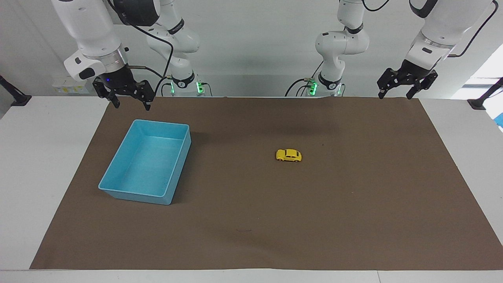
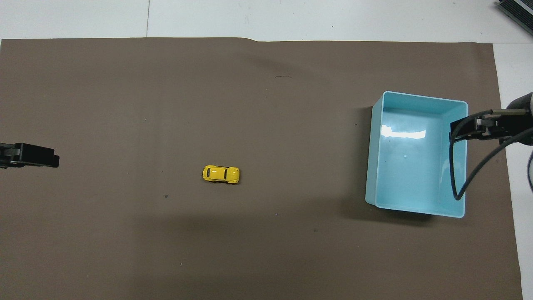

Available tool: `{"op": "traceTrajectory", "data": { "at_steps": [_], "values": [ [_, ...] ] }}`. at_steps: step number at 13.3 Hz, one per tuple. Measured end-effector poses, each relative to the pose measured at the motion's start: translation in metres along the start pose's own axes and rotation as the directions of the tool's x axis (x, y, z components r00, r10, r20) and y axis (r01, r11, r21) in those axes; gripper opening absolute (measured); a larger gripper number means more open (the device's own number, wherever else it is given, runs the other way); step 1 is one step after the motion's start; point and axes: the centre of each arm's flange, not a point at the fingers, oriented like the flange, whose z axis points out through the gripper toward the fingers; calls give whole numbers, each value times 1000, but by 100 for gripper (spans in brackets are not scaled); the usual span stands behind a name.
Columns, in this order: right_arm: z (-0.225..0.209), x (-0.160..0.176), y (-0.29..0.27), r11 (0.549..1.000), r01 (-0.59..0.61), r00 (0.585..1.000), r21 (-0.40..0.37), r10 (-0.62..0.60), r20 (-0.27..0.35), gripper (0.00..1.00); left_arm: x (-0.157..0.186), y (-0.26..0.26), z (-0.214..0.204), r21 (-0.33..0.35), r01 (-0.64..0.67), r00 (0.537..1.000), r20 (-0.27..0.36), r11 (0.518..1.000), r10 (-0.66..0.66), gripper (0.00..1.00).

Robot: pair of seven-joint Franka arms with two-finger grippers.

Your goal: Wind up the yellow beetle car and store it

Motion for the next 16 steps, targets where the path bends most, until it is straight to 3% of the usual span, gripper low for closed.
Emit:
{"op": "traceTrajectory", "data": {
  "at_steps": [8, 16],
  "values": [
    [0, 0, 0, 1000, 0, 1000, 0, 0, 0, 100, 0, 6, 0, 0, 46, 999, 0, 999, -46, 100],
    [0, 0, 0, 1000, 0, 1000, 0, 0, 0, 100, -3, 7, 3, 7, 247, 969, 27, 969, -247, 100]
  ]
}}
